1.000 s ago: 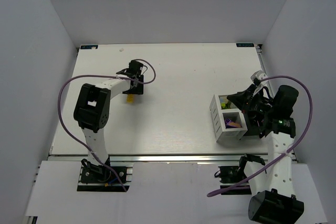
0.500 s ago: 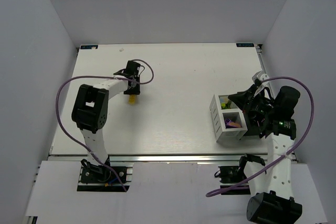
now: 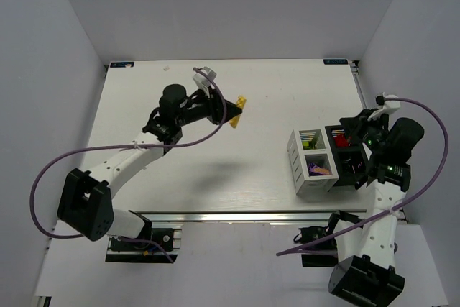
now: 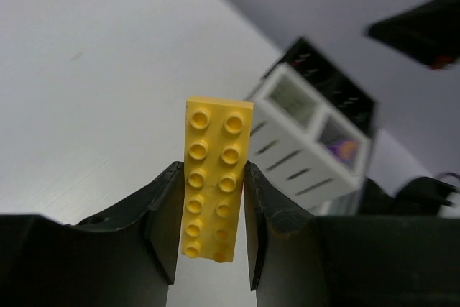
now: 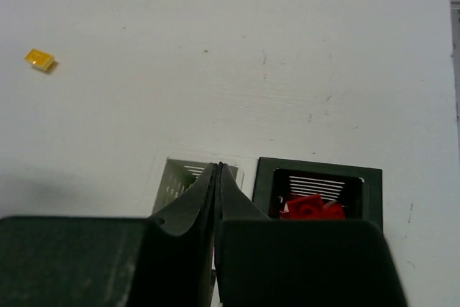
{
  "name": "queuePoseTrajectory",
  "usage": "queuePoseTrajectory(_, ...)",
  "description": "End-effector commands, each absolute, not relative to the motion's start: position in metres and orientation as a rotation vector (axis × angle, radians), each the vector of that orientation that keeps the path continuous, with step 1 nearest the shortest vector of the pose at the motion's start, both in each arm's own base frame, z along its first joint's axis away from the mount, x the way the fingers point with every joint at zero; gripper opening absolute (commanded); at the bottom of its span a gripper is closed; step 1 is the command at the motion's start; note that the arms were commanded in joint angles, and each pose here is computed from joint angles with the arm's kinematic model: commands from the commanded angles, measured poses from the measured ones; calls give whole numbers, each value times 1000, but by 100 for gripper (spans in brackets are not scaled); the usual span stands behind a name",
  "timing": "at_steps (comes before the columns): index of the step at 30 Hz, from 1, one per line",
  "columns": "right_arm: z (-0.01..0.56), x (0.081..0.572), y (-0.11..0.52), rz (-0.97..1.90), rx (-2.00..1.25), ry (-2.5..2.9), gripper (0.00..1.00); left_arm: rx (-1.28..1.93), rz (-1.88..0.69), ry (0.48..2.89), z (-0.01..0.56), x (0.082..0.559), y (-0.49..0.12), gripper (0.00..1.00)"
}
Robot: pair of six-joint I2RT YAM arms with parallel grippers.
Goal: Sort the legos into containers by color
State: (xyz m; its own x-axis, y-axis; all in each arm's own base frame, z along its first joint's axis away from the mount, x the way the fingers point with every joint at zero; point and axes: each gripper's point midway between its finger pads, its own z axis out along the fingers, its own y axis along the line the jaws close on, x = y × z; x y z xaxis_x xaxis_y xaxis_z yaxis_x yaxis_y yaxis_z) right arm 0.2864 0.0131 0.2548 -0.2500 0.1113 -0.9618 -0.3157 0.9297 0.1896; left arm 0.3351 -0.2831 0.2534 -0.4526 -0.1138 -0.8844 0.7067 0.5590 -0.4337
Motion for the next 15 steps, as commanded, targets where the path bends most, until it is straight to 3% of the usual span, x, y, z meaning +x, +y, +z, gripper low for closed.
queuePoseTrajectory(1, 298, 297, -5, 342, -78, 1685, 0, 663, -1340, 1525, 302, 294, -336, 0)
queuePoseTrajectory(6, 337, 302, -3, 400, -97, 1637, 0, 784, -1442, 1408, 329, 288, -409, 0)
queuePoseTrajectory(15, 433, 285, -14, 228, -140, 1552, 0, 943, -1522, 1236, 318, 276, -539, 0)
